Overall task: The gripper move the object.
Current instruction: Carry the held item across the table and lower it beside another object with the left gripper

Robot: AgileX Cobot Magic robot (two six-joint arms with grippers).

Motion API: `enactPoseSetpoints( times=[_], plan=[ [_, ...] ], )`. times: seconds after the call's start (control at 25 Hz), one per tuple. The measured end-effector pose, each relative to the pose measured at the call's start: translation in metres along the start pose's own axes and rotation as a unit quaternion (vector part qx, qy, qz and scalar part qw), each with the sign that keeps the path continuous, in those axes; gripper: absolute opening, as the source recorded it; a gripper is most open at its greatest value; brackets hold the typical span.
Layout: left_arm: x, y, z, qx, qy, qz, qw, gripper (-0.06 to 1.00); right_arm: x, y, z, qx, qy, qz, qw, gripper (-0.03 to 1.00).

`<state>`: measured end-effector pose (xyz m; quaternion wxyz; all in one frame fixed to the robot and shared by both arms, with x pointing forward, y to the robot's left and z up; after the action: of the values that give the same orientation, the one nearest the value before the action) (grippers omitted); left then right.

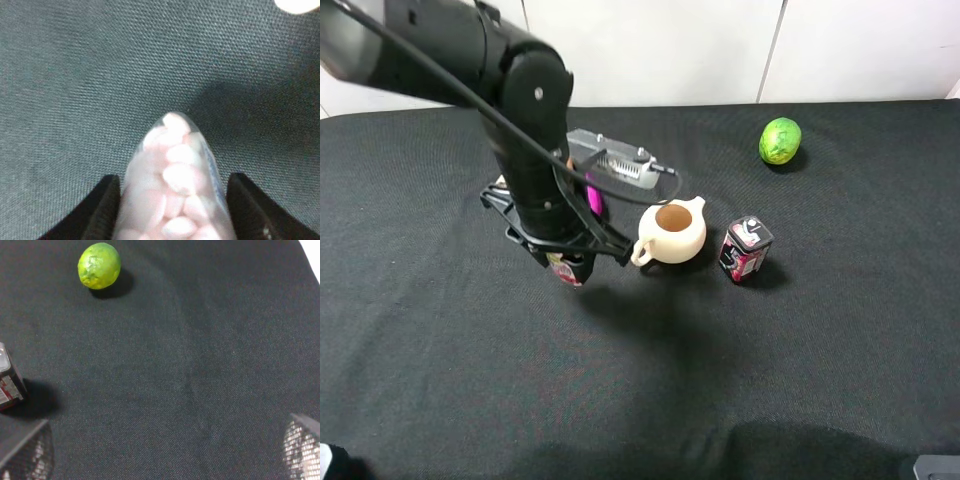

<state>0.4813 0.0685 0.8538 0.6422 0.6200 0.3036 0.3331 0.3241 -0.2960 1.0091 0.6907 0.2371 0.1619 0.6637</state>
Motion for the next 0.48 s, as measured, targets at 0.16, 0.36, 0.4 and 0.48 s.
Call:
enactPoseSetpoints(
  times=[0.16,0.36,0.4,0.48],
  plan=[
    [0.002,0.023,0.014,-0.011,-0.003,0.004,1.0,0.5,0.0,0.0,0.0,0.0,0.0,0.0,1.0,0.69],
    [0.001,0.053,0.036,-0.041,-0.015,0.003,0.999,0.5,0.0,0.0,0.0,0.0,0.0,0.0,1.0,0.69],
    [0.0,0.057,0.04,-0.047,-0.017,0.002,0.999,0.5,0.0,0.0,0.0,0.0,0.0,0.0,1.0,0.69],
    [0.0,0.067,0.048,-0.06,-0.019,0.001,0.998,0.5,0.0,0.0,0.0,0.0,0.0,0.0,1.0,0.69]
  ],
)
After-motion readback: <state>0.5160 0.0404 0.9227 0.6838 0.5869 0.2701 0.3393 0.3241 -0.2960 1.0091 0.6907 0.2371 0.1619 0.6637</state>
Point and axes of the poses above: a point on each arm's last joint axis where the gripper is mounted, y pointing back along that axis away from the gripper, x along the wrist's bending axis when the last joint is at zero, z = x × y, the point moved 8 cm from there along -y, pointing out along that axis toward the gripper, and after that the axes turned 9 degrees about -y, right-handed, at the moved point
